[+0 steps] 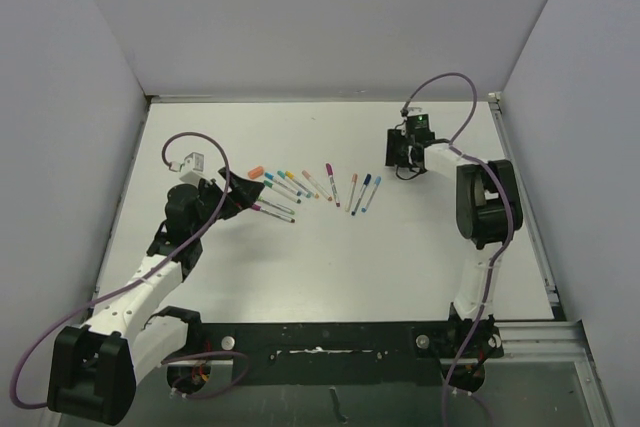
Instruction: Open the pen caps
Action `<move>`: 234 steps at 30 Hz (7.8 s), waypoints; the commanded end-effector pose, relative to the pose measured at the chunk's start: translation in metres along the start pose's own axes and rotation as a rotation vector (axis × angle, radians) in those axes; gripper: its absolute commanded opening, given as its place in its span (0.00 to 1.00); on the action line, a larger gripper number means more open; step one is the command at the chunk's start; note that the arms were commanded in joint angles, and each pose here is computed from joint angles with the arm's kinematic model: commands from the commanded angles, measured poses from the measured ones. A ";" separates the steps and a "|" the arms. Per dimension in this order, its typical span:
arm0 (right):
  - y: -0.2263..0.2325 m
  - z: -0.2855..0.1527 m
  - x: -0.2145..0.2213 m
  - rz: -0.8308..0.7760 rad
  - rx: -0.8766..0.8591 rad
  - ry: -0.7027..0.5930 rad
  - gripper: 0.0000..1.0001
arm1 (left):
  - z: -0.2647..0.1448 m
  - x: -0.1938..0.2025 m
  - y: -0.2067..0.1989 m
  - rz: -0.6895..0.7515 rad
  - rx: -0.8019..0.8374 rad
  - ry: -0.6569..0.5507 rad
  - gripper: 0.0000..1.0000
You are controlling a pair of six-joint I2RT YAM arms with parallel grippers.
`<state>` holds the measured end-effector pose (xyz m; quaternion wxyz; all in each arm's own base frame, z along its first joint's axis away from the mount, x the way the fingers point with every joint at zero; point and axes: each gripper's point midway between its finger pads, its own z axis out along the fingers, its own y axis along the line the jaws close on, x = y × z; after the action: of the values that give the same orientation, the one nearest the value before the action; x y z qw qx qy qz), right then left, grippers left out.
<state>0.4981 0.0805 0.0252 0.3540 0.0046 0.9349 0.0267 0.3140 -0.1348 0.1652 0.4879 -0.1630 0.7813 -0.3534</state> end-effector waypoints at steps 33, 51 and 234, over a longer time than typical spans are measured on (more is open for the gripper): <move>0.080 -0.105 0.066 0.048 0.167 0.017 0.67 | -0.015 -0.015 -0.028 0.026 0.108 -0.056 0.98; 0.088 -0.079 0.066 0.074 0.110 0.040 0.66 | -0.016 -0.017 -0.027 0.034 0.100 -0.063 0.98; 0.189 -0.204 0.080 -0.401 -0.529 -0.256 0.00 | 0.098 -0.076 -0.015 -0.028 0.020 -0.056 0.00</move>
<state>0.2761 0.2871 0.1099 0.4276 -0.3258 0.8149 0.2165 0.4166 -0.1505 0.1907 0.4886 -0.1867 0.7512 -0.4025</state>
